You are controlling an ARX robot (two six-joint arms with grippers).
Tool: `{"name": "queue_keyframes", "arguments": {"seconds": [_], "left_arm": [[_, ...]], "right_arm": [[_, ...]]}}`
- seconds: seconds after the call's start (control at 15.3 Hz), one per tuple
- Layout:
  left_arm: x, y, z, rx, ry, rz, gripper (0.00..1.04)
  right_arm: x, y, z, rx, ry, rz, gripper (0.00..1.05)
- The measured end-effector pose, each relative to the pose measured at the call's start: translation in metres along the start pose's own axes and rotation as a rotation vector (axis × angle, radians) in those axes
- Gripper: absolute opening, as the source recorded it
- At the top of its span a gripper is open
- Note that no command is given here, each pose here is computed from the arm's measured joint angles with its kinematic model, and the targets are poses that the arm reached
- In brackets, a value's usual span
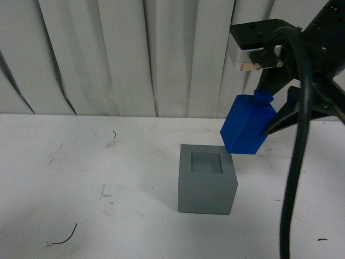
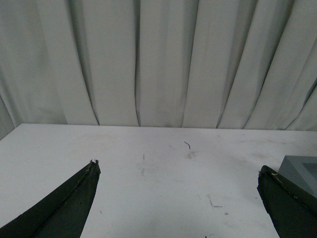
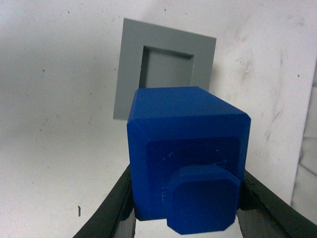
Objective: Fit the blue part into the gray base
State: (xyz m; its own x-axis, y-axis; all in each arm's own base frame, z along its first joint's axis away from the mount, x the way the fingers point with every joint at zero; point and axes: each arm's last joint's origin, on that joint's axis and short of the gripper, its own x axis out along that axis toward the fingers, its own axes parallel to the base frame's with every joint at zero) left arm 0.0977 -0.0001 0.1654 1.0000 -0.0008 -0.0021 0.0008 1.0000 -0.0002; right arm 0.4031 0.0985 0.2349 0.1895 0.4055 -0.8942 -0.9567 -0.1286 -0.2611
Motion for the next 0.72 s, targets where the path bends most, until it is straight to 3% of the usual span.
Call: {"name": "queue_keyframes", "arguments": {"seconds": [0.33, 0.72], "left_arm": [[0.0, 0.0, 0.0, 0.0, 0.0, 0.0, 0.98], [0.0, 0.0, 0.0, 0.0, 0.0, 0.0, 0.98]], "right_arm": [[0.029, -0.011, 0.029, 0.008, 0.029, 0.063, 0.47], [0.051, -0.009, 0.042, 0.023, 0.064, 0.108, 0.47]]}}
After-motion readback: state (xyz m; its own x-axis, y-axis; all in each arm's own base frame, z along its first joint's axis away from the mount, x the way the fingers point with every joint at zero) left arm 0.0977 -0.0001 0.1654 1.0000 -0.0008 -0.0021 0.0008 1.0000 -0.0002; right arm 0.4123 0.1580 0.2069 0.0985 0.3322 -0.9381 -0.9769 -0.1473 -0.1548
